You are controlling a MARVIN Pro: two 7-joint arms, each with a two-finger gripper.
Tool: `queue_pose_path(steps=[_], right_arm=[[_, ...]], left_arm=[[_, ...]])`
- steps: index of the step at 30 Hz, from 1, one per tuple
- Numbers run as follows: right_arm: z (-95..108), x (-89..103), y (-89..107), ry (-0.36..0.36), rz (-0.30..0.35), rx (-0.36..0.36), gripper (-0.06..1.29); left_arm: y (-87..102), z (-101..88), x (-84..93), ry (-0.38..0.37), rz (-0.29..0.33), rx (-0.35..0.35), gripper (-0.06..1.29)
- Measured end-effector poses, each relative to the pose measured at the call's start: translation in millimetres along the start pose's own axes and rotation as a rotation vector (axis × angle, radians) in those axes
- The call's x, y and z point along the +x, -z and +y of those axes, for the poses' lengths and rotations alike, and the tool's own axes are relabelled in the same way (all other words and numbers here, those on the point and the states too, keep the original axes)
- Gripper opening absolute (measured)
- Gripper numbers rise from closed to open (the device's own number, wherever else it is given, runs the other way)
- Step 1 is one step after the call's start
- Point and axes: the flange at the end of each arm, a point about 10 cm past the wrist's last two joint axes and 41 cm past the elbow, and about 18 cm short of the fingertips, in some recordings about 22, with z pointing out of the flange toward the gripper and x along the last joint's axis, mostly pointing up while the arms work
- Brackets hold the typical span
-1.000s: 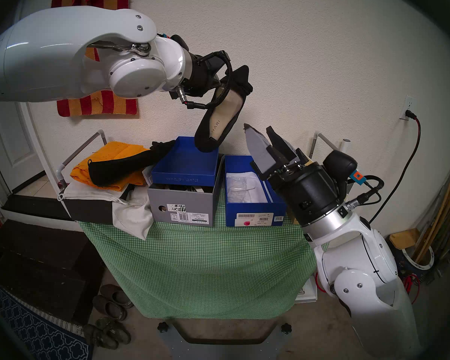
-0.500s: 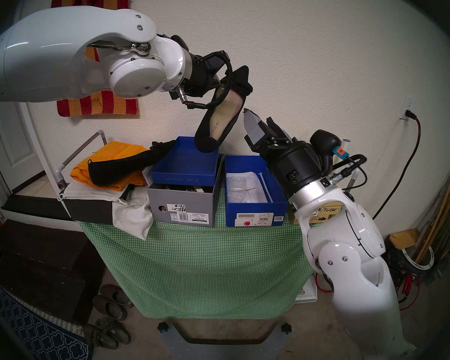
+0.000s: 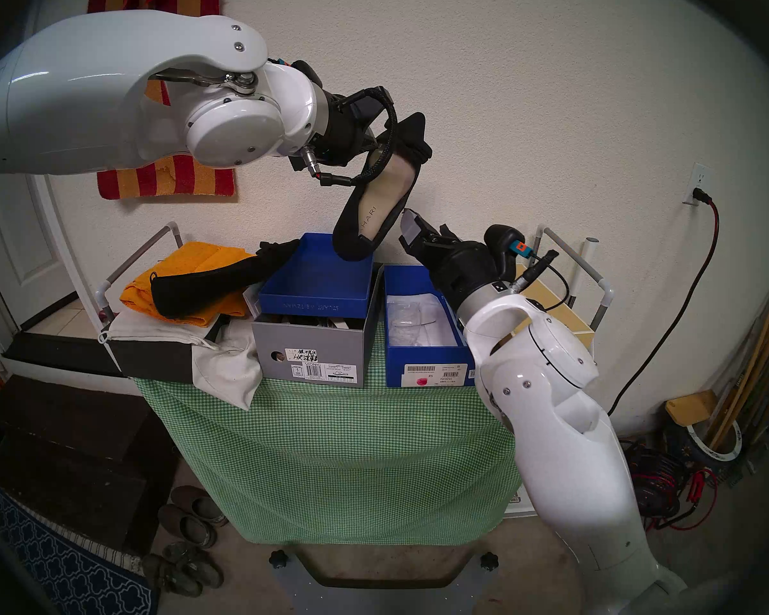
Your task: Put shoes into shoe box
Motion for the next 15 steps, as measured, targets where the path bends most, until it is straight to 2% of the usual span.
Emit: queue_pose_path(steps=[7, 15], right_arm=[[-10.0, 5.4, -21.3, 0.003, -0.008, -0.027, 1.22], [-22.0, 22.8, -46.7, 0.023, -0.015, -0.073, 1.22]], left_arm=[[0.0, 0.0, 0.4, 0.002, 0.001, 0.001, -0.02], [0.0, 0.0, 0.4, 0.004, 0.000, 0.003, -0.02]])
